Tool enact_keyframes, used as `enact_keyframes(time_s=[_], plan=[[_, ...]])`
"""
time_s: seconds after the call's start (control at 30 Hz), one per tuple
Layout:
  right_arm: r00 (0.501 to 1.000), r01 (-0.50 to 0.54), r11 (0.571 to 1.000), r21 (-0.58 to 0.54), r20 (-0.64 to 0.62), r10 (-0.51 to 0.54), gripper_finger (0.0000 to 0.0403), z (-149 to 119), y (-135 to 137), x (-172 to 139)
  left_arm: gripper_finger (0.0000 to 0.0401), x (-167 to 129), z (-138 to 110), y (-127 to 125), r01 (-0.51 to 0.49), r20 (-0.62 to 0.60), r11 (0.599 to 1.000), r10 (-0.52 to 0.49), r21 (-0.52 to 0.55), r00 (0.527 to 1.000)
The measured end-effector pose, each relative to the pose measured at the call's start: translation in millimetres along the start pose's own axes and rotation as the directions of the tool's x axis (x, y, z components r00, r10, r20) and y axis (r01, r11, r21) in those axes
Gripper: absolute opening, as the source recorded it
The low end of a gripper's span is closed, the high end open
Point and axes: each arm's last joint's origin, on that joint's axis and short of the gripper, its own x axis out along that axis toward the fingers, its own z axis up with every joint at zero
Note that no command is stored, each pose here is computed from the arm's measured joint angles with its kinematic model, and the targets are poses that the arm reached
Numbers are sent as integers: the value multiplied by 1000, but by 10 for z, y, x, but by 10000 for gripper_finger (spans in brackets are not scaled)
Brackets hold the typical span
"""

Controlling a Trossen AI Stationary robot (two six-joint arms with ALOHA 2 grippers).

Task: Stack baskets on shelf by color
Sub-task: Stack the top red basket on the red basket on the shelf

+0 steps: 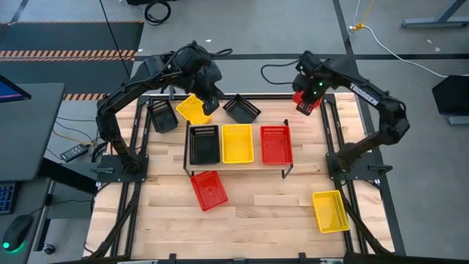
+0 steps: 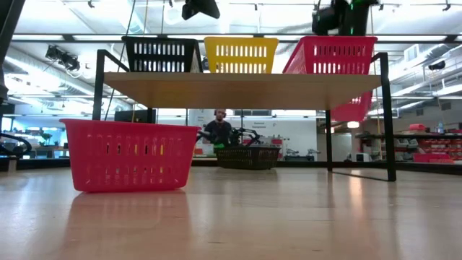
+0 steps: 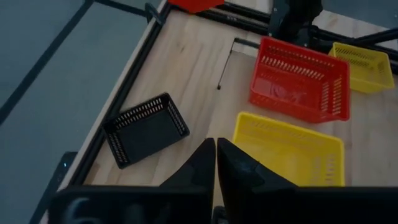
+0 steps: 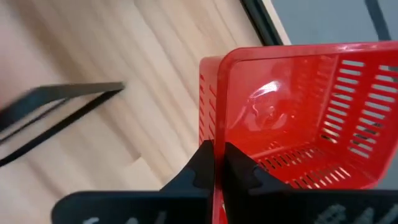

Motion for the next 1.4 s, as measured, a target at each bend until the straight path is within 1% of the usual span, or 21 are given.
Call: enact_keyframes(time_s=[0.17,0.23,0.3,0.4,0.5,0.63,0.7,0.8,0.93,1.03,1.13,1.23,1.4], plan=[[997,-20,995,-101,78,28,12,13,297,-582,21,-7,42,49,-19,46,1000,19,-4,999],[987,-32,992,-121,154,50,12,28,447,-783,19,-9,51,61,-22,56,1000,22,-6,998],[969,-75,988,-132,225,103,12,19,605,-969,19,-10,54,65,-23,59,1000,23,-9,998],[943,-131,979,-157,285,171,12,10,852,-1161,24,-9,52,65,-22,57,1000,23,-20,998],[938,-170,970,-174,273,214,12,40,1109,-1183,31,-9,49,64,-23,53,1000,24,-21,998],[941,-214,956,-199,222,257,12,37,1473,-1140,40,-9,43,70,-51,46,998,53,-38,998],[946,-214,955,-207,201,256,12,31,1653,-1107,44,-9,36,73,-59,39,997,61,-44,997],[949,-223,953,-203,180,261,12,-26,1887,-1093,51,-8,19,71,-61,21,997,62,-46,998],[947,-233,949,-215,172,271,12,-155,2122,-1124,61,-7,-2,63,-59,-1,997,59,-46,998],[947,-223,943,-247,175,270,12,-226,2229,-1141,66,-4,1,41,-54,1,998,54,-41,999],[948,-211,940,-269,177,264,12,-260,2271,-1139,71,1,12,5,-47,11,998,47,-44,999],[956,-198,940,-280,157,248,12,-265,2290,-1077,73,7,24,-50,-34,20,997,35,-71,999],[969,-181,936,-303,107,222,17,-257,2305,-936,72,20,20,-176,-7,13,998,8,-60,1000]])
